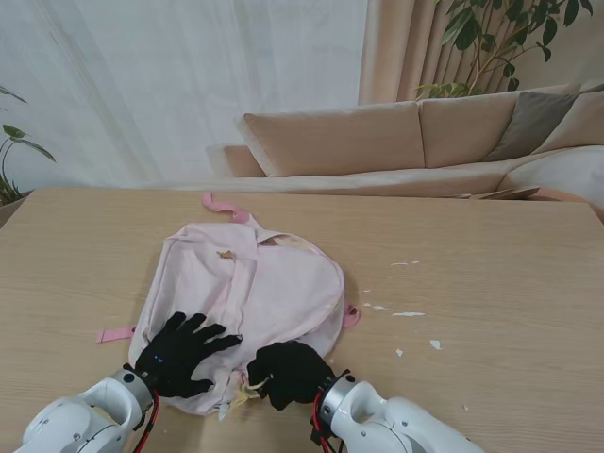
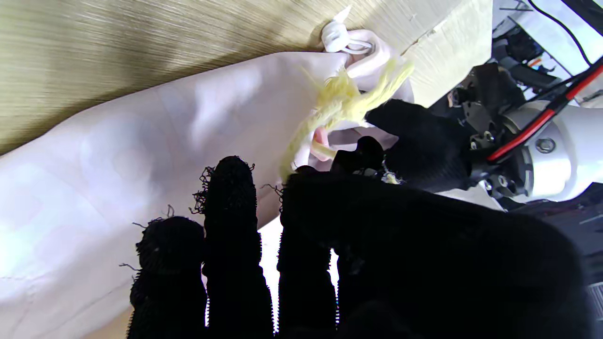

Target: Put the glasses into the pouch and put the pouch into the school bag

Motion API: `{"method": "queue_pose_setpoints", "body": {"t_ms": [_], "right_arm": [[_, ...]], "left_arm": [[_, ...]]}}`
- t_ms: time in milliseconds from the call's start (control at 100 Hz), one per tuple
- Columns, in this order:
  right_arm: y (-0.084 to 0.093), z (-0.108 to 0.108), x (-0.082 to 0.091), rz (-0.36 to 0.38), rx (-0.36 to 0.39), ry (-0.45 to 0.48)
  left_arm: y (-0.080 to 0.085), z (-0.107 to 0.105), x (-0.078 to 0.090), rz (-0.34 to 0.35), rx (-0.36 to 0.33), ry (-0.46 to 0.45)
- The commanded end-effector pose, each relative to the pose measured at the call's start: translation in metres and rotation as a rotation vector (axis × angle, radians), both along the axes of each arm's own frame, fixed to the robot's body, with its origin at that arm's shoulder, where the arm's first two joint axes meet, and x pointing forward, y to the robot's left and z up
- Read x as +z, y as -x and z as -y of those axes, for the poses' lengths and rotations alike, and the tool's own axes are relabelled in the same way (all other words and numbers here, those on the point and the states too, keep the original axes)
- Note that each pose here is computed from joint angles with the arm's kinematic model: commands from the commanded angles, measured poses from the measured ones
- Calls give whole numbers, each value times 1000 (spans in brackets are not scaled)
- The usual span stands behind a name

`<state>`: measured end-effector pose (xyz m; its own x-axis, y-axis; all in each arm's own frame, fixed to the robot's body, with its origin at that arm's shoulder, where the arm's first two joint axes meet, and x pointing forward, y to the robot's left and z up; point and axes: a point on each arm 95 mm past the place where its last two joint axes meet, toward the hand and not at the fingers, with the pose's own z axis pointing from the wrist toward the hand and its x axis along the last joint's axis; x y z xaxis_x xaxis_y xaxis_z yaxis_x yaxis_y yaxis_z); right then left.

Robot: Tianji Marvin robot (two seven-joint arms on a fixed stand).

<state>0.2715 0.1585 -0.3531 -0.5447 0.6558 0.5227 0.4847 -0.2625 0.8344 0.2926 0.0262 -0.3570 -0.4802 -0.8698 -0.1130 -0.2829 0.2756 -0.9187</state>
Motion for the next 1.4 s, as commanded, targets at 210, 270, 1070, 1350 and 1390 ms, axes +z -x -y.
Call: {"method": "queue_pose_setpoints", "body": {"t_ms": [210, 270, 1070, 1350, 1390], "right_arm": [[1, 3, 4, -42, 22, -27], [0, 5, 4, -31, 25, -23], [-7, 96, 30, 26, -224, 143], [-27, 137, 39, 31, -380, 184], [-31, 141, 39, 34, -396, 190]], "left_arm": [[-2, -3, -14, -44, 34, -8], [-3, -2, -14, -38, 32, -16], [-8, -11, -24, -49, 78, -78], [-8, -14, -26, -53, 87, -82], [-8, -15, -26, -53, 87, -79]]}}
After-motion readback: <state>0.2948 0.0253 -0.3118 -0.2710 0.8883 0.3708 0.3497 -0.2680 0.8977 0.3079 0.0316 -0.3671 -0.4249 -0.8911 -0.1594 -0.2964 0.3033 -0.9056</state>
